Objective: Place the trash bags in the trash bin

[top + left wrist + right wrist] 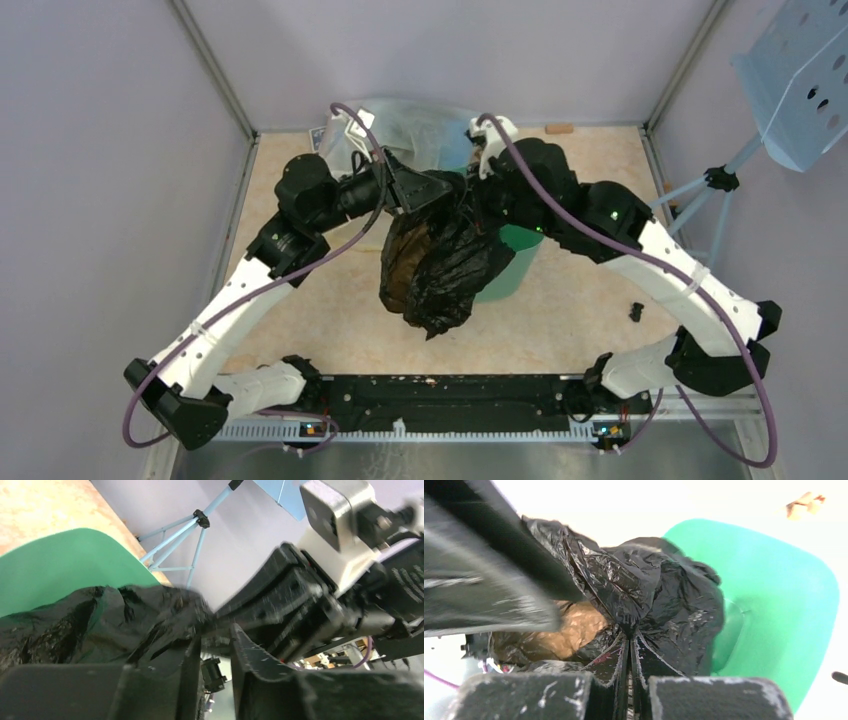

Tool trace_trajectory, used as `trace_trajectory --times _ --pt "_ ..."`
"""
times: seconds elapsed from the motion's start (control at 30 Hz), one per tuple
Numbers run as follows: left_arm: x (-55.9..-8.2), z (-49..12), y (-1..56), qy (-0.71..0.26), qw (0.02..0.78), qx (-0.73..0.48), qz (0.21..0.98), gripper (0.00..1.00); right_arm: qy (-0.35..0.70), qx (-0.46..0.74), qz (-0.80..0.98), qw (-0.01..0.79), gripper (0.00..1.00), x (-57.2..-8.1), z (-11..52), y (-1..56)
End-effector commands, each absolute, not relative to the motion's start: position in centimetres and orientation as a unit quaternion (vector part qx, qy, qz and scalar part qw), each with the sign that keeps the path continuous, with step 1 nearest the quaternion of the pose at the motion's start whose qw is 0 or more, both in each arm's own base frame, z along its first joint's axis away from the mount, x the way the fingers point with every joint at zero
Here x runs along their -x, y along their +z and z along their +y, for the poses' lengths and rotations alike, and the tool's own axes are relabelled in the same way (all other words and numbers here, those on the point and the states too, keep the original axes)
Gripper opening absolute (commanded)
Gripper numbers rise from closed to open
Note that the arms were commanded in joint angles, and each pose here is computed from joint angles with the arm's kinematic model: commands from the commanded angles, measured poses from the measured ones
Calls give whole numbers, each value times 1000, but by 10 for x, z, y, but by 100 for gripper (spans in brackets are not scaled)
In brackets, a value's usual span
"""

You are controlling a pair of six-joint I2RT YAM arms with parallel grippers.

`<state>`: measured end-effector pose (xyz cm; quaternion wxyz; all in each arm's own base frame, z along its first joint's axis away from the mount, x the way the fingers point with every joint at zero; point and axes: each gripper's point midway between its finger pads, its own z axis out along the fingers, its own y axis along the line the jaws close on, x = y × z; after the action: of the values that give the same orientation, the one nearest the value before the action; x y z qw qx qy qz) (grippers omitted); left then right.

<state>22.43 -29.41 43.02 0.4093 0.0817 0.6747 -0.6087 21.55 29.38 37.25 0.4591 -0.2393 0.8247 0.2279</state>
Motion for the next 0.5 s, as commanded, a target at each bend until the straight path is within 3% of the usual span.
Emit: trace_trajectory --times 0.0,0.2,0.47 --pt "-222 -284 453 -576 451 -107 673 41 247 176 814 496 0 -234 260 404" --pt "-220 -262 438 -498 468 -123 720 77 255 172 817 488 0 -243 251 406" --pt "-198 -216 409 -403 490 -143 760 91 261 182 818 480 0 -244 253 408"
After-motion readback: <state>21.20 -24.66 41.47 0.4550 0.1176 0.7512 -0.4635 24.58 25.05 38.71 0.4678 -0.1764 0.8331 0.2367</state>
